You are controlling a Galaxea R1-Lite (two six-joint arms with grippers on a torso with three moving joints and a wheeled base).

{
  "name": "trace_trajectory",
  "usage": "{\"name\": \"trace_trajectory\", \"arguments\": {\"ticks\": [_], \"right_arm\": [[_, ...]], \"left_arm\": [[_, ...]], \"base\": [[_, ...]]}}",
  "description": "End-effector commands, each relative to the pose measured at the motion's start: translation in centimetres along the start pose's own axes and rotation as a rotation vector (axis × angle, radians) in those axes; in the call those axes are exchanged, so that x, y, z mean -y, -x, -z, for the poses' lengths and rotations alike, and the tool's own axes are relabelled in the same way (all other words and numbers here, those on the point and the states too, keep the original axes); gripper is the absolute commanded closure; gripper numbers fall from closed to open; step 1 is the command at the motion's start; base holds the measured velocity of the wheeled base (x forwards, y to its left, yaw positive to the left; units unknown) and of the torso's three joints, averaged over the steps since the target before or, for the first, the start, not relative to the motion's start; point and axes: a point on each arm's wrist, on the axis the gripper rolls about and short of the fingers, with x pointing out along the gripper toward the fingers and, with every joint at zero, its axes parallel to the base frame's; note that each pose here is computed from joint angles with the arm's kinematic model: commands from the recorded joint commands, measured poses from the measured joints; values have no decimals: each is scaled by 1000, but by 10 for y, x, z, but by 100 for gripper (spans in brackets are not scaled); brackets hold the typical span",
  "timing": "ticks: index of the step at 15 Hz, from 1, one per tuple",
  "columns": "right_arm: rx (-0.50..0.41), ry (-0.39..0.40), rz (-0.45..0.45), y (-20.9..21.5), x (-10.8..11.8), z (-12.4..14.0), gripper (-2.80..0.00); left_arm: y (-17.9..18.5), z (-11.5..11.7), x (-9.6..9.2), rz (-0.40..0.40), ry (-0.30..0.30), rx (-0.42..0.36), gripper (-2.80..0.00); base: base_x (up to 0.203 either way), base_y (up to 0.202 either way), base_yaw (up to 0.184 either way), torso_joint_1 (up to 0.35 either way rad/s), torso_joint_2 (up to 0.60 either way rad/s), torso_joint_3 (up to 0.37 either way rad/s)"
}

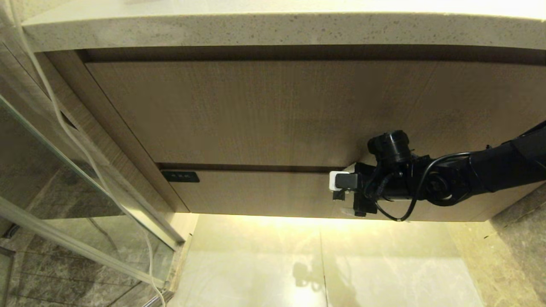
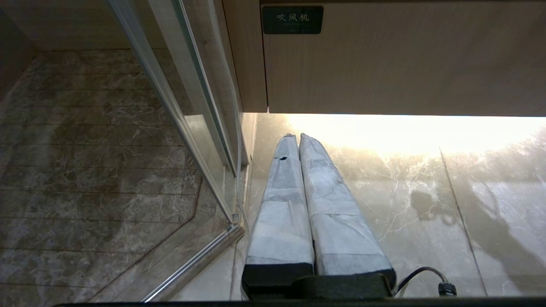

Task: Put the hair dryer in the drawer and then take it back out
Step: Pull open the drawer

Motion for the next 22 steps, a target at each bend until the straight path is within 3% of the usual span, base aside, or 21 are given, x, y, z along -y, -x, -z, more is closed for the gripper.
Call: {"name": "trace_trajectory", "arguments": {"ticks": [1,5,22], "right_arm": [[-20,7,-47,-2,-7,2,-280],[-53,1,-132,1,-13,5,-280],[-105,-54,-229,12,-24,10,-280]], "left_arm": [[0,0,0,0,0,0,0],[0,0,0,0,0,1,0],[0,0,0,0,0,0,0]], "base": [[0,0,0,0,0,0],[0,0,0,0,0,0],[0,0,0,0,0,0]]}}
